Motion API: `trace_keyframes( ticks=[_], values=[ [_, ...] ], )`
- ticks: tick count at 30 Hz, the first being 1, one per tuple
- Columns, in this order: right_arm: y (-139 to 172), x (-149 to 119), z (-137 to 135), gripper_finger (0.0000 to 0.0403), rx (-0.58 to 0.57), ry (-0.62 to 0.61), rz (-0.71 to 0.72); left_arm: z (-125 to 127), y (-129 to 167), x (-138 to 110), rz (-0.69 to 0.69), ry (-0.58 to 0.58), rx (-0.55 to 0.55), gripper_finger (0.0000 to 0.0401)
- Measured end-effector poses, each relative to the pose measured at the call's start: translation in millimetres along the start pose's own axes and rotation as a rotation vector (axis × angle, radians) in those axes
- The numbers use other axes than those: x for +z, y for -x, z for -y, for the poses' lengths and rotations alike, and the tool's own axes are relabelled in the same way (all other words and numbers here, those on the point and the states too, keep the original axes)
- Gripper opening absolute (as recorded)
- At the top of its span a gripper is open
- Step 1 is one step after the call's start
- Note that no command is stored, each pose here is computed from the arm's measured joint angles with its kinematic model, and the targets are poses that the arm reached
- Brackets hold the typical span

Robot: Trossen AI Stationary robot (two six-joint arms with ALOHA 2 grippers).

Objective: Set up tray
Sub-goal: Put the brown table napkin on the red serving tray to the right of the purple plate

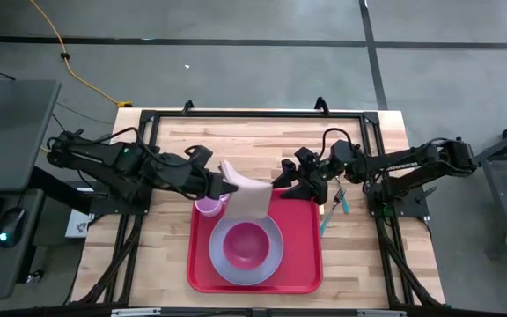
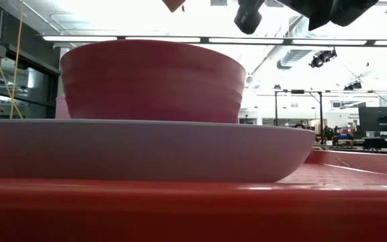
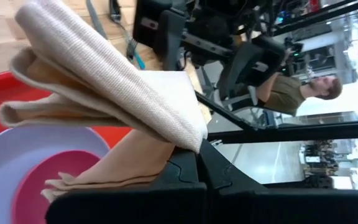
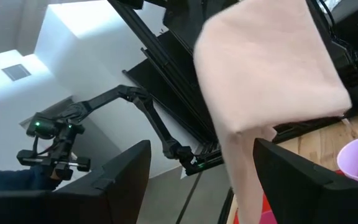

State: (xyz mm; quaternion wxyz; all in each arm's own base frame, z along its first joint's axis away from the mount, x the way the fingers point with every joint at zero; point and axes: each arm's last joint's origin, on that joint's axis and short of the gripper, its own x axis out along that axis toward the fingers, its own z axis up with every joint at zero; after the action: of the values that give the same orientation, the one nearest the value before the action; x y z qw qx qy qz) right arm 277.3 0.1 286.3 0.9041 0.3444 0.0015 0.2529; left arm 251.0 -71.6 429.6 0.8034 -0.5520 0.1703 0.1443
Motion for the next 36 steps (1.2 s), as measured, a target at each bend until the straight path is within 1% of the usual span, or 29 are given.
trace_keyframes(
  ticks=[7,11,20,28,31,36],
  values=[
    [-0.4,-0.9,1.6,0.0261,-0.015,-0.006,-0.003,4.5,-9.2,-2.1,0.008,-0.006,-0.030,0.0010],
    [-0.6,-0.9,1.7,0.0261,-0.016,-0.006,-0.003,3.4,-17.9,-5.7,-0.006,-0.012,-0.014,0.0010],
    [-0.7,-0.9,1.8,0.0258,-0.017,-0.009,-0.005,2.9,-27.7,-9.5,-0.020,-0.009,-0.003,0.0010],
    [-0.7,-2.0,2.1,0.0232,-0.012,-0.023,-0.024,1.3,-36.2,-4.2,-0.001,0.009,0.010,0.0010],
    [-0.7,-3.1,3.0,0.0218,-0.018,-0.028,-0.035,-0.3,-38.9,-0.6,-0.014,0.006,0.015,0.0010],
    [-0.6,-4.1,3.7,0.0188,-0.022,-0.029,-0.047,0.0,-41.4,-1.2,-0.016,-0.001,0.013,0.0010]
  ],
)
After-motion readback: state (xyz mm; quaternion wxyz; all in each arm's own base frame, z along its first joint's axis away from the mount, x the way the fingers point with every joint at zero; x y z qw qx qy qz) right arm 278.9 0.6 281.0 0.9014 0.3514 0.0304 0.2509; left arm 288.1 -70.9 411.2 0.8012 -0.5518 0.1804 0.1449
